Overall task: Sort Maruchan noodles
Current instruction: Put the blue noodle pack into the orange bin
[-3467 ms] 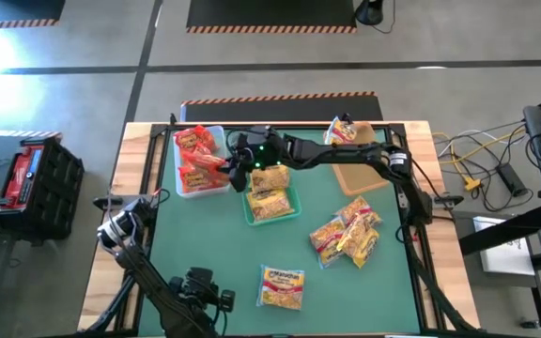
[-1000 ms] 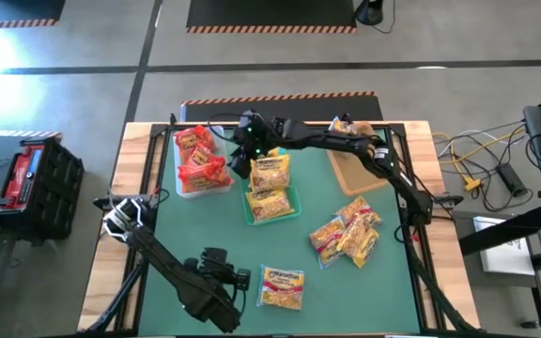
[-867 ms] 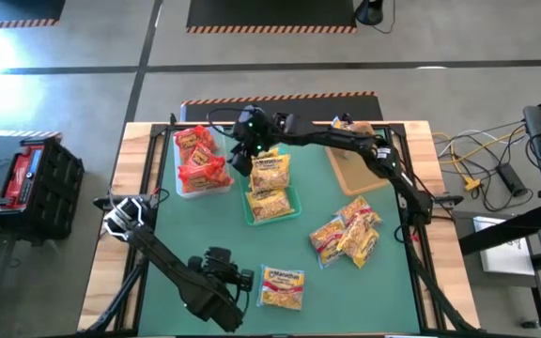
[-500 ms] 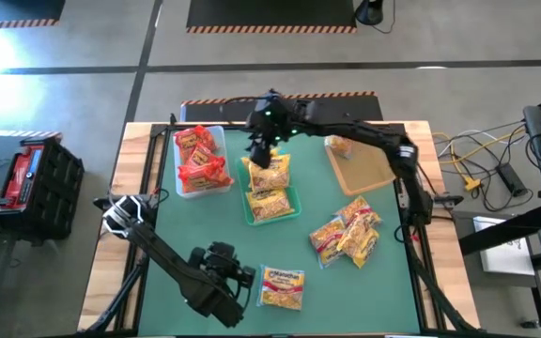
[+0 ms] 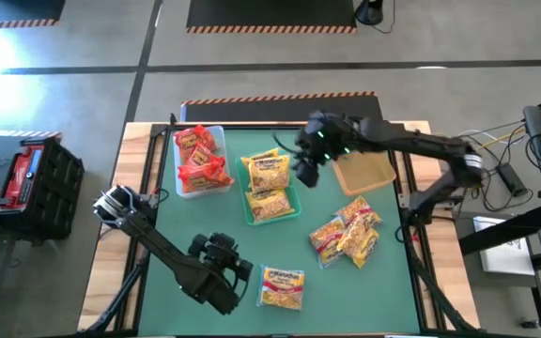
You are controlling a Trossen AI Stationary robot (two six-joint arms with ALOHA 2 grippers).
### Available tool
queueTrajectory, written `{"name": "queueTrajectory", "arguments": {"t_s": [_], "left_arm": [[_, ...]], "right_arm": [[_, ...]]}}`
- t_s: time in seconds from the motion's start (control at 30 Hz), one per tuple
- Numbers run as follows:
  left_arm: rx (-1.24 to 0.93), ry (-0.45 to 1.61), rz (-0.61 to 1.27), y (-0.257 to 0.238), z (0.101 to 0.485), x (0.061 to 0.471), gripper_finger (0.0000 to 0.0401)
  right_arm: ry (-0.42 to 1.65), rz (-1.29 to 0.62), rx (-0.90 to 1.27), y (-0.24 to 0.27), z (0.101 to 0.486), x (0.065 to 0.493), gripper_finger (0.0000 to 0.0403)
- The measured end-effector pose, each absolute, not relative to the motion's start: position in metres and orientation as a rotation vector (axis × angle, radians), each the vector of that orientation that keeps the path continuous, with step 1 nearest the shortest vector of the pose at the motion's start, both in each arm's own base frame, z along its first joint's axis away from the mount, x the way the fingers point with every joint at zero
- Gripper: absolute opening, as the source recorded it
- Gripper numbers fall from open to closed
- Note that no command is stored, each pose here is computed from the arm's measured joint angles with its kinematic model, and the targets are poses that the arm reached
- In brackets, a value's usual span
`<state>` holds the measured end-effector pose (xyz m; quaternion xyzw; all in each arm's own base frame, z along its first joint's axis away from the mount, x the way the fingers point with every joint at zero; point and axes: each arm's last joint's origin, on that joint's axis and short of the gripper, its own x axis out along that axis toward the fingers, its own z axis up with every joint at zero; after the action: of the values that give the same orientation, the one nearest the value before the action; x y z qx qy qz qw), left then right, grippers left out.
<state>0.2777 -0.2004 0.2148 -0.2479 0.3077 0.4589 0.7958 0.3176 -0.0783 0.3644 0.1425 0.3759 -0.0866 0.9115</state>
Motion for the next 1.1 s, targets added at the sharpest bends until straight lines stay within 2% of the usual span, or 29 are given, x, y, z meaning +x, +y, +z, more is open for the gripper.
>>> {"name": "queueTrajectory", "arguments": {"t_s": [0.23, 0.47, 0.67, 0.83, 1.1], "left_arm": [[-0.480, 0.691, 0.910, -0.191, 0.199, 0.281, 0.0038], [-0.388, 0.728, 0.768, -0.184, 0.165, 0.286, 0.0038], [-0.380, 0.842, 0.621, -0.161, 0.151, 0.308, 0.0038], [-0.348, 0.807, 0.465, -0.156, 0.157, 0.327, 0.0038], [-0.394, 0.730, 0.392, -0.166, 0.165, 0.334, 0.0038]], "right_arm": [[0.768, -0.244, 0.416, -0.022, 0.330, 0.273, 0.0176], [0.710, -0.304, 0.566, 0.022, 0.293, 0.246, 0.0176], [0.696, -0.300, 0.666, 0.046, 0.273, 0.240, 0.0176], [0.734, -0.298, 0.680, 0.061, 0.263, 0.241, 0.0176], [0.827, -0.229, 0.618, 0.075, 0.250, 0.247, 0.0176]]}}
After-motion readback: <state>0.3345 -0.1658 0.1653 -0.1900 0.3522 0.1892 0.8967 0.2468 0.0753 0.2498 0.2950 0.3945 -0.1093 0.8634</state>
